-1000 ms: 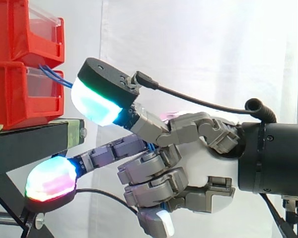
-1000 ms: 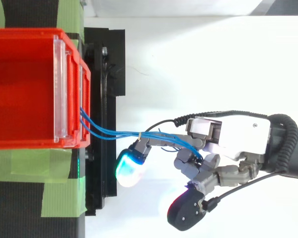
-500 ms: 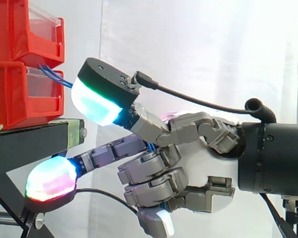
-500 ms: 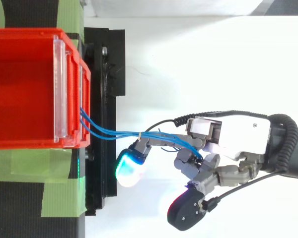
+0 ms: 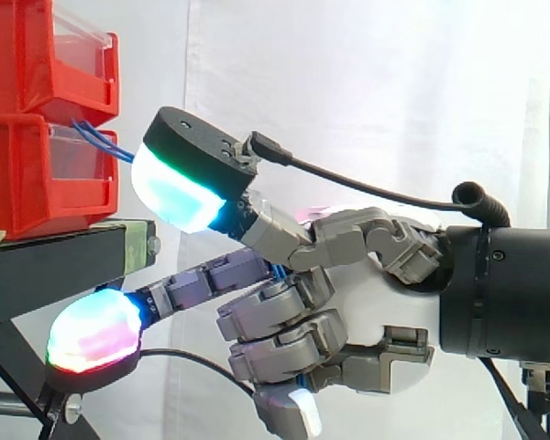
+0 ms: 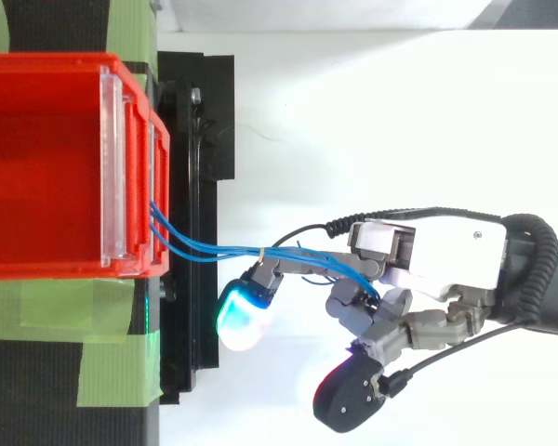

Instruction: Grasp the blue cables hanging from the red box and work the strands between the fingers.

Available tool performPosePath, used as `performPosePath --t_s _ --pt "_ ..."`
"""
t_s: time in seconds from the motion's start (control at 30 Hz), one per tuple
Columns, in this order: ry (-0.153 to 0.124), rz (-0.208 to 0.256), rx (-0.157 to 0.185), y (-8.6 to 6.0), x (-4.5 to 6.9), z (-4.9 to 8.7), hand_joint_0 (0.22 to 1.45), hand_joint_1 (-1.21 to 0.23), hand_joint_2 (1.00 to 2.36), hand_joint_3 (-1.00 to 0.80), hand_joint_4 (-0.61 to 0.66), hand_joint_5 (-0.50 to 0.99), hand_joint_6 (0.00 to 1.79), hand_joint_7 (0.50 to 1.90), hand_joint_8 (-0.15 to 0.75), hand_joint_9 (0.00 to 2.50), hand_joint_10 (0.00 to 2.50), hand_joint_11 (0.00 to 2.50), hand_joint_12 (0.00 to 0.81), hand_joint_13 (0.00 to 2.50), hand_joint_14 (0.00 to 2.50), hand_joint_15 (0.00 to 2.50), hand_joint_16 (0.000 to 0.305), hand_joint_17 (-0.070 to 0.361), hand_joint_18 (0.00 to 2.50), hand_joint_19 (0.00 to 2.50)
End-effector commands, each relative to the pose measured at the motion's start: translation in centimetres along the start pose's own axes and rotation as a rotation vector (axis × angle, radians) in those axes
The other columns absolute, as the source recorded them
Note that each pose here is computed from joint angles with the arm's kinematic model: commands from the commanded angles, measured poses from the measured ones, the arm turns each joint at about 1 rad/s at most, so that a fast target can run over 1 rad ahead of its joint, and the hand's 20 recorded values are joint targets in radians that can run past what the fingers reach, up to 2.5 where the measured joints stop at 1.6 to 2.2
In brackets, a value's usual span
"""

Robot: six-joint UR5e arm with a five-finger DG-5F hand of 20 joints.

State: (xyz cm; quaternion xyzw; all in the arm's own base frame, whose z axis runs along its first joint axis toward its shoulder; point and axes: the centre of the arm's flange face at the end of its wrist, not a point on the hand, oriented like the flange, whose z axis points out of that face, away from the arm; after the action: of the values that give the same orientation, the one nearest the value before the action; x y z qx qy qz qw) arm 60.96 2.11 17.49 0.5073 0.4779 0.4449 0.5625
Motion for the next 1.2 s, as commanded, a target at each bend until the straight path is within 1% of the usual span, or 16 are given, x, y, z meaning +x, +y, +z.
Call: performPosePath --t_s 0.0,0.27,0.33,0.37,0.4,0.47,0.67,0.77,0.83,0.9,0.93,0.97,1.0,1.07,1.17 --pt "-0.001 0.000 0.000 -0.01 -0.09 0.02 0.78 -0.56 1.00 -0.97 0.28 0.08 0.01 1.14 0.553 1.33 2.50 2.50 0.674 1.70 2.50 1.91 0.204 0.153 1.95 0.71" --pt "0.000 0.000 0.000 0.00 0.01 0.00 0.78 -0.56 1.00 -0.98 0.28 0.08 0.01 1.14 0.545 1.33 2.50 2.50 0.674 1.70 2.50 1.92 0.200 0.150 1.95 0.72" --pt "-0.001 0.000 0.000 -0.01 -0.09 0.02 0.77 -0.56 1.00 -0.97 0.28 0.08 0.01 1.14 0.556 1.33 2.50 2.50 0.674 1.70 2.50 1.92 0.204 0.153 1.95 0.71" --pt "0.000 0.000 0.000 0.00 0.01 0.00 0.78 -0.56 1.00 -0.98 0.28 0.08 0.01 1.14 0.545 1.33 2.50 2.50 0.673 1.70 2.50 1.91 0.201 0.150 1.95 0.73" --pt "0.000 0.000 0.000 0.00 0.01 0.00 0.78 -0.56 1.00 -0.98 0.28 0.08 0.01 1.13 0.557 1.33 2.50 2.50 0.674 1.70 2.50 1.92 0.202 0.152 1.95 0.71" --pt "0.000 0.000 0.000 0.00 0.01 0.00 0.77 -0.56 1.00 -0.97 0.28 0.08 0.01 1.14 0.546 1.33 2.50 2.50 0.672 1.70 2.50 1.91 0.202 0.152 1.95 0.72" --pt "0.000 0.000 0.000 0.00 0.01 0.00 0.78 -0.56 1.00 -0.97 0.28 0.08 0.01 1.14 0.557 1.33 2.50 2.50 0.672 1.69 2.50 1.92 0.202 0.151 1.95 0.71" --pt "0.000 0.001 -0.001 0.06 0.03 0.05 0.78 -0.56 1.00 -0.97 0.28 0.08 0.01 1.14 0.545 1.33 2.50 2.50 0.672 1.69 2.50 1.92 0.202 0.151 1.95 0.71" --pt "0.000 0.000 0.000 0.00 0.01 0.00 0.78 -0.56 1.00 -0.97 0.28 0.08 0.01 1.14 0.555 1.33 2.50 2.50 0.671 1.69 2.50 1.92 0.200 0.150 1.95 0.71" --pt "0.000 0.000 0.000 0.00 0.01 0.00 0.78 -0.56 1.00 -0.97 0.27 0.09 0.01 1.17 0.554 1.33 2.50 2.50 0.671 1.69 2.50 1.92 0.202 0.151 1.95 0.71" --pt "0.000 0.000 0.000 0.00 0.01 0.00 0.78 -0.56 1.00 -0.97 0.26 0.13 0.00 1.21 0.555 1.33 2.50 2.50 0.672 1.69 2.50 1.92 0.202 0.151 1.95 0.71" --pt "0.000 0.000 0.000 0.00 0.01 0.00 0.78 -0.56 1.00 -0.97 0.25 0.13 0.00 1.25 0.553 1.33 2.50 2.50 0.672 1.69 2.50 1.92 0.203 0.152 1.95 0.72" --pt "0.000 0.000 0.000 0.00 0.01 0.00 0.78 -0.56 1.00 -0.97 0.24 0.13 0.02 1.25 0.556 1.33 2.50 2.50 0.671 1.69 2.50 1.92 0.203 0.152 1.95 0.72" --pt "0.000 0.000 0.000 0.00 0.01 0.00 0.78 -0.56 1.00 -0.97 0.24 0.10 0.16 1.22 0.556 1.33 2.50 2.50 0.672 1.69 2.50 1.92 0.201 0.151 1.95 0.71" --pt "0.000 0.000 0.000 0.00 0.01 0.00 0.78 -0.56 1.00 -0.97 0.23 0.09 0.18 1.21 0.552 1.33 2.50 2.50 0.672 1.69 2.50 1.92 0.201 0.151 1.95 0.71"
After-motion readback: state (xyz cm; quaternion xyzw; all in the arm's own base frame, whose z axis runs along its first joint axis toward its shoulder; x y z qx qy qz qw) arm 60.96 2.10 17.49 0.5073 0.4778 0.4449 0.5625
